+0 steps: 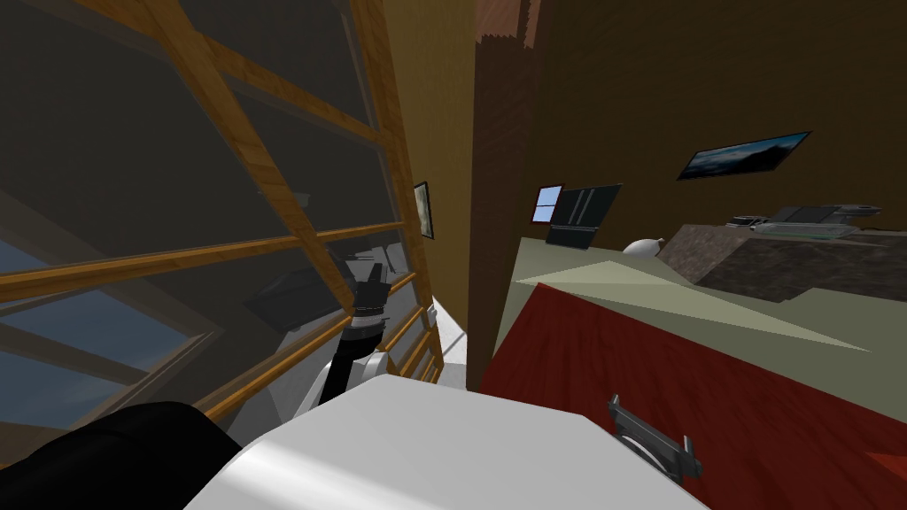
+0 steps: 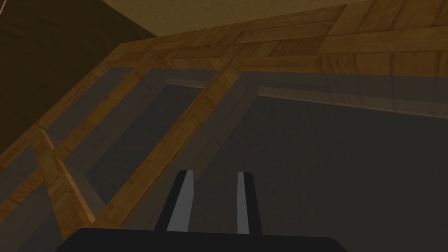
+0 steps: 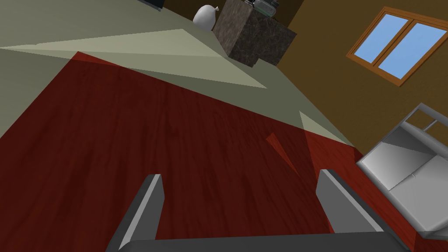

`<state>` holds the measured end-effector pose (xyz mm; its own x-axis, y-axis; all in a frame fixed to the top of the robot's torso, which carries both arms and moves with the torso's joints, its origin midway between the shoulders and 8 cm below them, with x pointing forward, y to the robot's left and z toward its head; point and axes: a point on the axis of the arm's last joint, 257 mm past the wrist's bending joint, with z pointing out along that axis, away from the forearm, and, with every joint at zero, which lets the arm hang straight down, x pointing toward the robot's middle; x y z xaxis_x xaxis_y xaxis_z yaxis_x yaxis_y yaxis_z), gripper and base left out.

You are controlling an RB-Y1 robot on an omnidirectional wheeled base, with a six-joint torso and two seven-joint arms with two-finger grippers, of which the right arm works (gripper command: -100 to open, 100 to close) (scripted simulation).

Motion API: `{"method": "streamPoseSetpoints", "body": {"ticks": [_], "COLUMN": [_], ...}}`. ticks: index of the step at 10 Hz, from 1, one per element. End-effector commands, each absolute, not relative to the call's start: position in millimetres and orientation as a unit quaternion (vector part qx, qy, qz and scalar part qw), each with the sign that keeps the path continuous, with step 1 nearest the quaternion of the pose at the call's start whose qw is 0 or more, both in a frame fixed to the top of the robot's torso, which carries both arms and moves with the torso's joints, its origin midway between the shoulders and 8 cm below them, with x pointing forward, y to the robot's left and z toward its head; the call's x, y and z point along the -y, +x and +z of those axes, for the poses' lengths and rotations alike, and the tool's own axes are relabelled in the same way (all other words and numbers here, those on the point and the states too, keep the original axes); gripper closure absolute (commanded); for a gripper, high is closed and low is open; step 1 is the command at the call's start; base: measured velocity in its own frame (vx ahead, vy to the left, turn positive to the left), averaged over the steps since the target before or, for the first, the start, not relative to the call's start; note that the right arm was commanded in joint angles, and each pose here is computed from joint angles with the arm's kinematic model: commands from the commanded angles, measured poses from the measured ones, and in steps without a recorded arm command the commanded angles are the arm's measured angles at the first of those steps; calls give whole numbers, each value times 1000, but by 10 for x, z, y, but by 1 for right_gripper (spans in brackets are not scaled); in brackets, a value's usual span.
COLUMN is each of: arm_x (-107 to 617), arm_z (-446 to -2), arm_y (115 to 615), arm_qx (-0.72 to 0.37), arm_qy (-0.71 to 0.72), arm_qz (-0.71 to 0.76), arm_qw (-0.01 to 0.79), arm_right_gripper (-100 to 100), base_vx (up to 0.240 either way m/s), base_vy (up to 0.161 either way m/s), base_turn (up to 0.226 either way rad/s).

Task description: Push the door open

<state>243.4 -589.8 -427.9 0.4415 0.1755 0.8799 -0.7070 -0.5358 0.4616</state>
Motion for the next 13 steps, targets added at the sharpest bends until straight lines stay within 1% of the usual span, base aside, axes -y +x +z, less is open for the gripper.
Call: {"method": "streamPoseSetpoints", "body": {"ticks": [1, 10, 13], "arm_x": [5905, 5905, 5945], "arm_z": [-4275, -4275, -4239], "arm_y": [2421, 2421, 2355], "arm_qx": [186, 186, 200], "arm_qy": [722, 722, 713], "arm_qz": [496, 496, 498], "arm_qw": [446, 446, 451], "arm_right_gripper": [-100, -100, -100], "base_vx": [1, 0, 8], "base_vy": [6, 2, 74], "base_turn": [-14, 3, -75]}}
